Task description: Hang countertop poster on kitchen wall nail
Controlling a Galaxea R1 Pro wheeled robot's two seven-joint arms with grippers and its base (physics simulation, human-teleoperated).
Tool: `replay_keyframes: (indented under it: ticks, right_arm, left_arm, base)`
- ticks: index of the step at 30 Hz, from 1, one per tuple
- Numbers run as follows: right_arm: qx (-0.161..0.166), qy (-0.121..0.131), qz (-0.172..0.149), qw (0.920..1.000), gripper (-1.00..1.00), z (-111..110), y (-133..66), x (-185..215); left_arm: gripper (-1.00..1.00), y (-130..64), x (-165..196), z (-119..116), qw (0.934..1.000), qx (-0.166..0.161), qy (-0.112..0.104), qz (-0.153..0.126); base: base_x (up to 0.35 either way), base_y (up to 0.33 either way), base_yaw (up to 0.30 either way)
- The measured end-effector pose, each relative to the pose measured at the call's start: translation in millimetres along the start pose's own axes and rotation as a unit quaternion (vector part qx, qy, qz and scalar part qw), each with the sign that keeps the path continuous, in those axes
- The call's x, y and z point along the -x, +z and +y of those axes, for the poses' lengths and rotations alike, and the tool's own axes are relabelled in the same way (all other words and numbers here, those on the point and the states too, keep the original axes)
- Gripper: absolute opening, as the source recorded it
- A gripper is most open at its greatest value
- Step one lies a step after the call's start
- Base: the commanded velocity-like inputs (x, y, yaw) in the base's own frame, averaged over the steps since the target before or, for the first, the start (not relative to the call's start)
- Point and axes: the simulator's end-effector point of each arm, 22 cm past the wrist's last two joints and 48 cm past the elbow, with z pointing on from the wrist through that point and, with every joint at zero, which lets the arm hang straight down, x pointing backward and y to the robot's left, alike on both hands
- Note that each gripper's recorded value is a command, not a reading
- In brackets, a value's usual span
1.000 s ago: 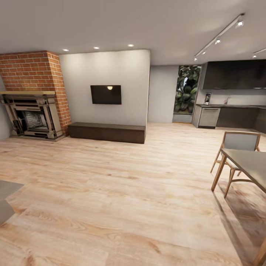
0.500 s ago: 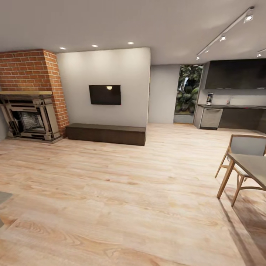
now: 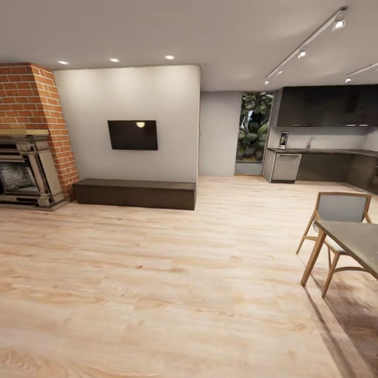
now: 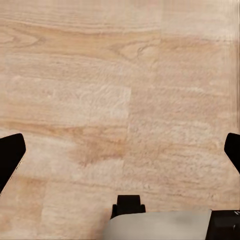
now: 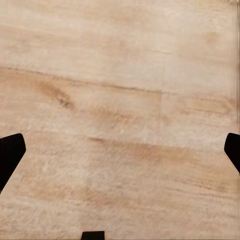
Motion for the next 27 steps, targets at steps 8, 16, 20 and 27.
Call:
replay_keyframes:
  ticks: [8,16,20,27]
  right_arm:
    - [-0.002,0.002,-0.001,1.0,1.0,-2,0.0,0]
    - [-0.002,0.004,-0.001,1.0,1.0,-3,0.0,0]
    - [-0.002,0.004,-0.016,0.9999,1.0,-3,-0.1,7]
    - [-0.002,0.005,-0.04,0.9992,1.0,-2,-0.9,16]
  left_arm:
    - [1.0,0.3,41,-4,0.9992,-0.003,-0.001,-0.04]
    - [1.0,-0.9,66,-6,0.9979,-0.005,-0.002,-0.064]
    - [1.0,0.4,50,-6,0.9989,-0.005,-0.003,-0.047]
    - [1.0,1.2,30,-6,0.9996,-0.004,-0.005,-0.026]
  base:
    - [0.341,0.0,-0.284]
    - [0.342,0.0,-0.299]
    - [0.342,0.0,-0.3]
    - [0.343,0.0,-0.3]
